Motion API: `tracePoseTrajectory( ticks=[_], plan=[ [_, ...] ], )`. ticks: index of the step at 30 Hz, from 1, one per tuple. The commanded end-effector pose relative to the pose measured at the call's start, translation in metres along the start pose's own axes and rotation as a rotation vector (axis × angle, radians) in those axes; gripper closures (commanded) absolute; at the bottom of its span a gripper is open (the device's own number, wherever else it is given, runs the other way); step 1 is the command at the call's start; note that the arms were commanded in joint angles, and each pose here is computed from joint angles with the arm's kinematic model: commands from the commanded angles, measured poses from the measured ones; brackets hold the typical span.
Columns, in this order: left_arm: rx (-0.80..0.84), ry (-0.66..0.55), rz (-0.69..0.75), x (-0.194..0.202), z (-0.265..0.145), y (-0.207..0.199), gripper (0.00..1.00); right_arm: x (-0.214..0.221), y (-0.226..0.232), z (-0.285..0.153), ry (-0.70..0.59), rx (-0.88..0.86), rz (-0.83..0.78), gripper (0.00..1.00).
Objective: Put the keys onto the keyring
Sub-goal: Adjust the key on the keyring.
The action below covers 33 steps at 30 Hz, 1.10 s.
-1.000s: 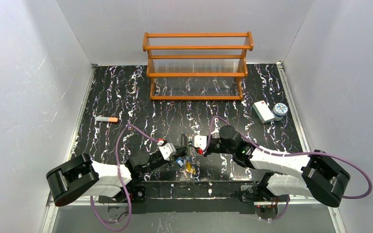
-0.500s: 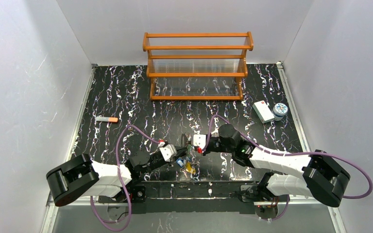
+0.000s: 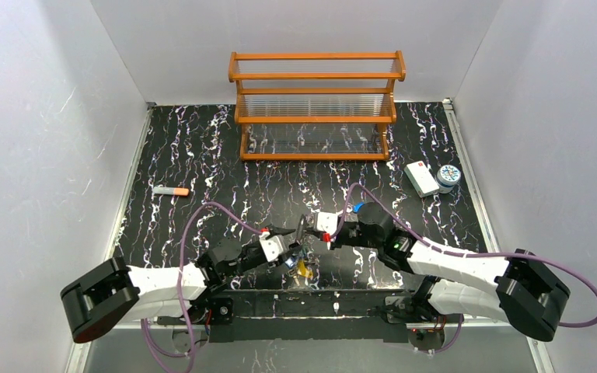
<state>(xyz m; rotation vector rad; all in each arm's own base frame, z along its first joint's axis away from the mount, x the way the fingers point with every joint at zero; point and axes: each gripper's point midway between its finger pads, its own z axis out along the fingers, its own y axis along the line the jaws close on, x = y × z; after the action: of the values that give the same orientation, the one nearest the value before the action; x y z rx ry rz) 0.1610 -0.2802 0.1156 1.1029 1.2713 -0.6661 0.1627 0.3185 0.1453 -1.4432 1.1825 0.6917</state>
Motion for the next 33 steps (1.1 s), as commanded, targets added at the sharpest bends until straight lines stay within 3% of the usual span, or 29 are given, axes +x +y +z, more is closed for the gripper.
tracePoseTrajectory(
  ticks=[1,6,17,25,33],
  plan=[
    [-0.119,-0.009,-0.003,-0.007,-0.007,0.021,0.55,-0.016,0.001,-0.006,-0.076,0.005,0.066,0.99],
    [-0.175,-0.027,-0.034,-0.011,-0.013,0.029,0.58,-0.013,0.011,-0.010,-0.075,-0.027,0.156,0.99],
    [-0.045,-0.043,-0.019,-0.016,-0.004,0.008,0.68,-0.006,0.017,-0.012,-0.050,-0.057,0.314,0.99],
    [-0.017,-0.056,-0.008,-0.021,-0.001,0.005,0.67,-0.003,0.005,-0.010,-0.028,-0.047,0.305,0.99],
    [-0.025,-0.016,-0.022,-0.014,-0.002,0.005,0.70,0.006,-0.008,0.021,0.043,-0.110,0.270,0.99]
  ],
)
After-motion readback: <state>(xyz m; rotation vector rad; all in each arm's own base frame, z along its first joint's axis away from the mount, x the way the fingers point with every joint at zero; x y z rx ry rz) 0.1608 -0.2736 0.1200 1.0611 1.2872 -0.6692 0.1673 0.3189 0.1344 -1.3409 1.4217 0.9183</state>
